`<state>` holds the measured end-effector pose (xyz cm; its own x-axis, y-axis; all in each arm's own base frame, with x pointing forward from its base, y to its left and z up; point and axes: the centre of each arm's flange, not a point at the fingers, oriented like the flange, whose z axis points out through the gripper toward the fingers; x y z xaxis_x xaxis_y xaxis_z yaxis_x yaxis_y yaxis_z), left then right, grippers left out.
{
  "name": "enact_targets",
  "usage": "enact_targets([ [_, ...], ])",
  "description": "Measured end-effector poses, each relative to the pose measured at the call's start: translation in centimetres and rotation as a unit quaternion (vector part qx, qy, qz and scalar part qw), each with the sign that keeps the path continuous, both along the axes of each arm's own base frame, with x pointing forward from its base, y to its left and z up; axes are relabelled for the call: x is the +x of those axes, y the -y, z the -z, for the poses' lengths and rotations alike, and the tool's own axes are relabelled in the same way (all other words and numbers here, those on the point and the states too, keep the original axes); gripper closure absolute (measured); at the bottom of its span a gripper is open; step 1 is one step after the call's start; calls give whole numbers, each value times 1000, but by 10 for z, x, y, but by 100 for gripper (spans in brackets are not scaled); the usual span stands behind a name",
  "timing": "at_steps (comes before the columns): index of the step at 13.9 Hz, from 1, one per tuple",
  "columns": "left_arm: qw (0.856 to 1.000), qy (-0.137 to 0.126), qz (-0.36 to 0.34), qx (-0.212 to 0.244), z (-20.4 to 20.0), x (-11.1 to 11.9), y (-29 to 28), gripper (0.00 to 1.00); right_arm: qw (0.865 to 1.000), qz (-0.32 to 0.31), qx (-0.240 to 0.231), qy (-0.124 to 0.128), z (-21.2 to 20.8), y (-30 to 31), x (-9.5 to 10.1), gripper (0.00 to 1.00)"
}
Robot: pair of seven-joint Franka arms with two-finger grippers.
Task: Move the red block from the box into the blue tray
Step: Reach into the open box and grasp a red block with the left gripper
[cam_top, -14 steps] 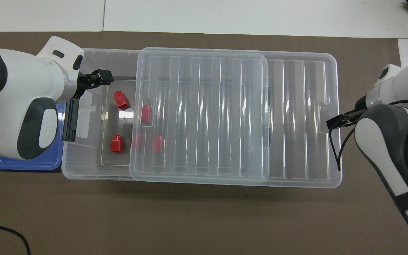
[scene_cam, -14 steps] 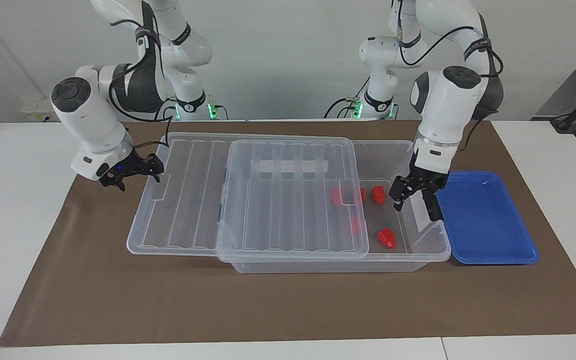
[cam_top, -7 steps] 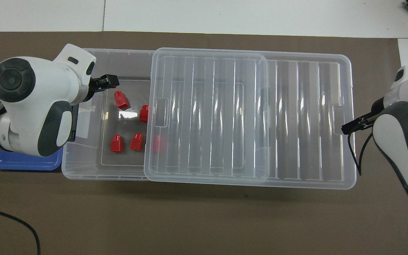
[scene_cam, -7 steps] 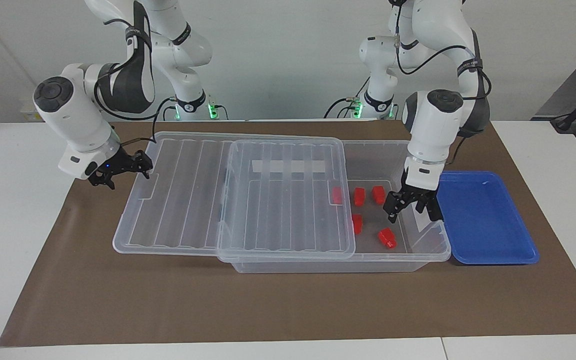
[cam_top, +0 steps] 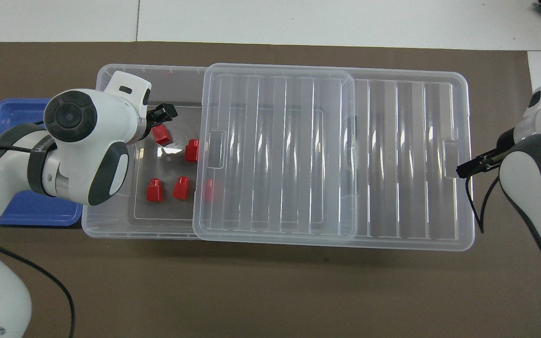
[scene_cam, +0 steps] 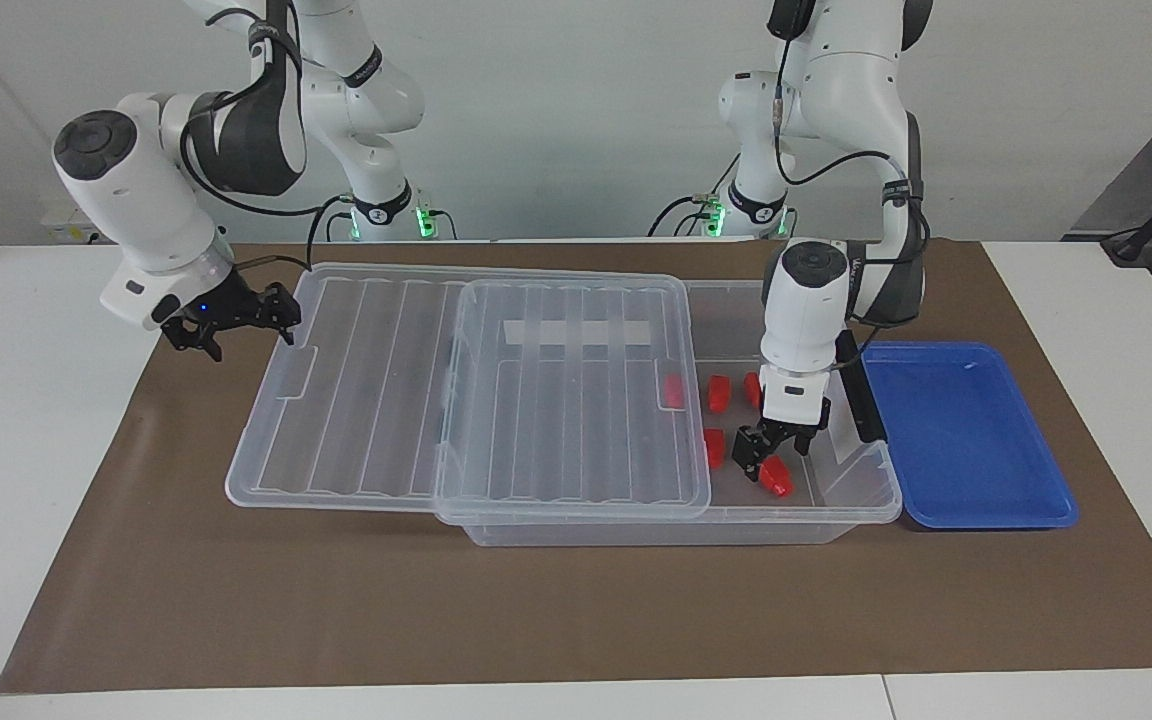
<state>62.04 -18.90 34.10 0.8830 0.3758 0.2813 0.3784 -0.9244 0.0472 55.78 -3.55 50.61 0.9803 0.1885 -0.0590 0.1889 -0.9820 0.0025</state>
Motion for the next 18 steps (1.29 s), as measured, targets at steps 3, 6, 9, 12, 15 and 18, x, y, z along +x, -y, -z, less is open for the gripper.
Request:
enact_targets([
  [3,1000,0,-3,1,9,1,-8,0,997,69,-3,20,-33,-33,-14,0],
  [6,1000,7,15,19,24,2,-11,0,992,118,-3,48,-60,-63,-15,0],
  [9,999,5,24,25,38,1,-10,0,989,132,0,64,-96,-64,-14,0],
  [12,999,5,28,24,44,-1,-10,5,988,144,-3,55,-123,-52,-18,0],
  [15,999,5,29,24,44,-1,-9,33,988,148,-5,49,-133,-47,-18,0],
  [18,999,7,32,24,42,-2,-7,65,988,149,-5,42,-135,-47,-16,0],
])
